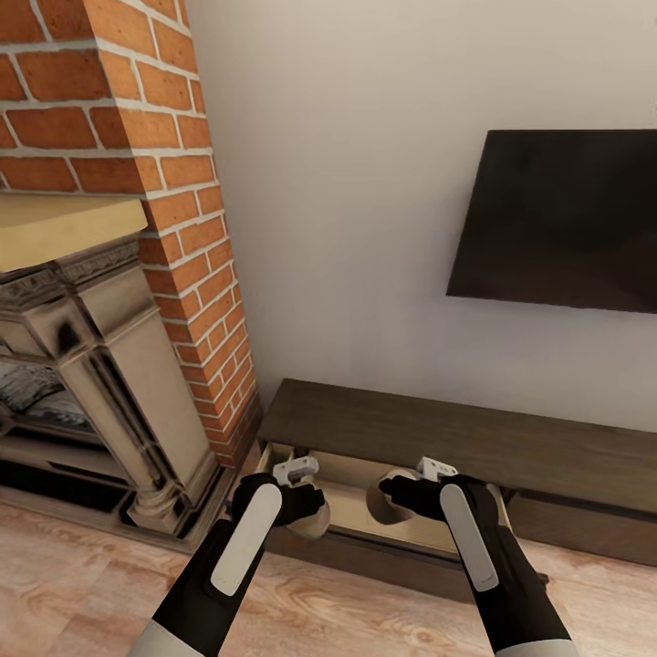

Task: Place each of the two pumpkins and all three candles from the living room inside a cabinet in the living room (use any cabinet), then make sure every cabinet is closed, and position the cauldron so it is next to a table in the living room.

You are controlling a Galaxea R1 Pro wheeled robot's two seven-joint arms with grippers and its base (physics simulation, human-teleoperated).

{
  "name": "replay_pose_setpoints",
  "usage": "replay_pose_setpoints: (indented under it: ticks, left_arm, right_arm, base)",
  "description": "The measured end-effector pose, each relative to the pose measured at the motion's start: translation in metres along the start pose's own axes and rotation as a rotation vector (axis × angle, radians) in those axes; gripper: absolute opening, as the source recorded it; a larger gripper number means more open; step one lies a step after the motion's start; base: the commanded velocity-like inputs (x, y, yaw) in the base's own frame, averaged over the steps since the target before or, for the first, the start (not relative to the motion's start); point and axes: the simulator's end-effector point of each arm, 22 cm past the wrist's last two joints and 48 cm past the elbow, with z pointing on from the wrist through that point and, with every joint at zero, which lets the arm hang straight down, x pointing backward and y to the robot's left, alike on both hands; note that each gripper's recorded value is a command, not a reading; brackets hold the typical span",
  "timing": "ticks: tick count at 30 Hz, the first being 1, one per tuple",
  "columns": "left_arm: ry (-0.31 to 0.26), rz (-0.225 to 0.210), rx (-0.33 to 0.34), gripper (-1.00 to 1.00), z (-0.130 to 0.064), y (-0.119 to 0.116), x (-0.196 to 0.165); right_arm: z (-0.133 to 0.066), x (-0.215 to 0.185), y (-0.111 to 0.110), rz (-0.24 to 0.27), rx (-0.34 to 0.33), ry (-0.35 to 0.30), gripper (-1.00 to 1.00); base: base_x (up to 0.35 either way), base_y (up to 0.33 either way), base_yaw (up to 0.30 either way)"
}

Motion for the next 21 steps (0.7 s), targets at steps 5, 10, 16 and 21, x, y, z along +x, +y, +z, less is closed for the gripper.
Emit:
replay_pose_setpoints:
  ticks: [5,10,16,21]
  left_arm:
    - [0.0,0.002,0.0,-1.0,-0.0003,-0.0001,0.0]
    - [-0.002,0.002,0.001,-1.0,-0.0013,-0.0006,-0.0005]
    - [-0.003,0.003,0.0,-1.0,-0.0018,0.0002,-0.0005]
    - [-0.004,0.0,0.002,-1.0,-0.0024,-0.0003,-0.0008]
  right_arm:
    - [-0.0001,0.0006,0.0004,0.001,-0.001,0.001,-1.0]
    - [-0.0011,0.0,0.001,0.0,-0.002,-0.001,-1.0]
    - [-0.0018,-0.0005,0.0019,-0.001,-0.002,-0.003,-1.0]
    - [-0.0023,-0.0011,0.0023,-0.003,-0.002,-0.005,-1.0]
  base:
    - [0.0,0.0,-0.178]
    - [0.077,0.0,-0.267]
    - [0.11,0.0,-0.275]
    - [0.046,0.04,-0.086]
